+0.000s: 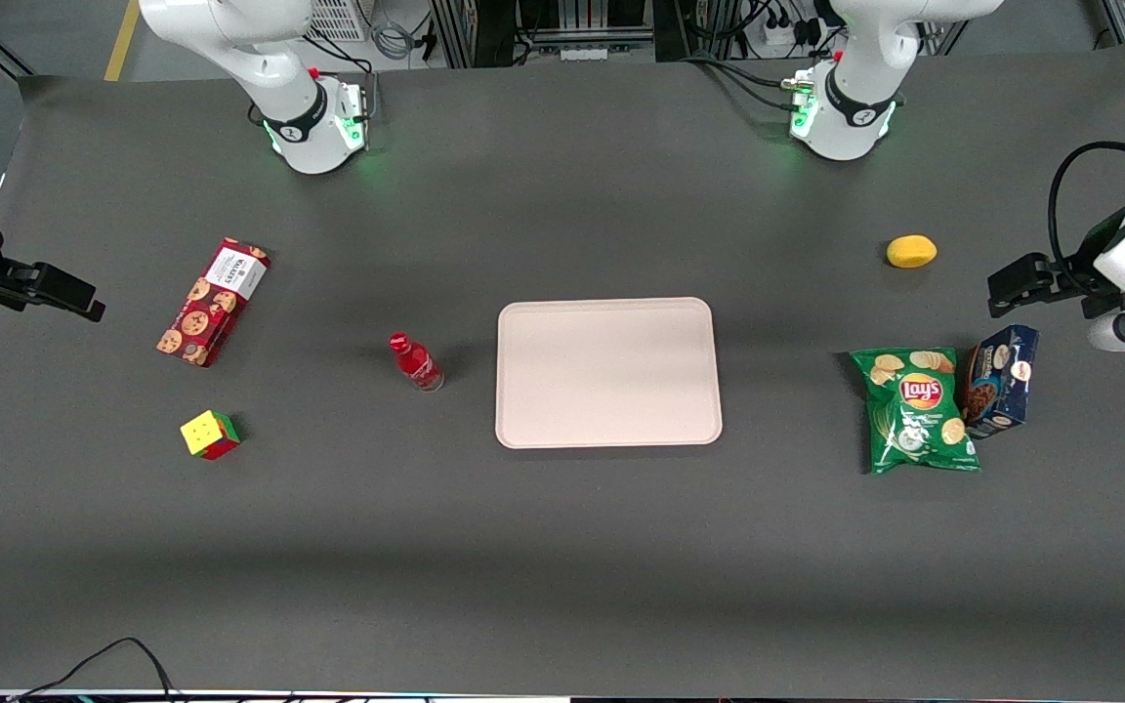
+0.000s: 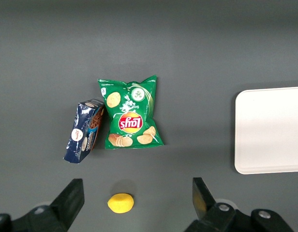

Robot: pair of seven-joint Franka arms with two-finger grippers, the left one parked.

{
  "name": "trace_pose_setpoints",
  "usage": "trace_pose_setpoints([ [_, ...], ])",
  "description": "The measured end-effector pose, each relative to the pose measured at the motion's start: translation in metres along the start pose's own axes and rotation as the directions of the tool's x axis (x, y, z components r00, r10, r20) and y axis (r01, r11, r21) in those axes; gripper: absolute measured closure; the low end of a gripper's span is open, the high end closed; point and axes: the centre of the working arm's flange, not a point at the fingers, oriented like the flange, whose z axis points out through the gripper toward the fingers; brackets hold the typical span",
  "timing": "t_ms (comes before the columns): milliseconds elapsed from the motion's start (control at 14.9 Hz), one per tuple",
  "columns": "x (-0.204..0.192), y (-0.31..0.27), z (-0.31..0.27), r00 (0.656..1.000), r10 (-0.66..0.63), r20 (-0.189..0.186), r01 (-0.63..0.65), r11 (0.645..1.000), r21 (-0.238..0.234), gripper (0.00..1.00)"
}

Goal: Place coke bottle on tray

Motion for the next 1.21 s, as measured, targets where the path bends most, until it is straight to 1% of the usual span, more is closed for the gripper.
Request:
trace_pose_setpoints([
  [268,0.000,-0.001,0.000,1.000,-0.001,0.000,0.001,1.000,0.000,0.00],
  [469,-0.003,-0.001,0.003,1.000,-0.002,0.030,0.002,1.000,-0.004,0.00],
  [804,-0.006,-0.007,0.003,0.999,-0.015,0.043,0.015,1.000,-0.003,0.00],
  [939,-0.008,-0.023,0.002,0.998,-0.044,0.041,0.044,0.999,0.000,0.00],
  [1207,-0.023,-0.088,-0.004,0.986,-0.162,0.031,0.162,0.987,0.003,0.00],
])
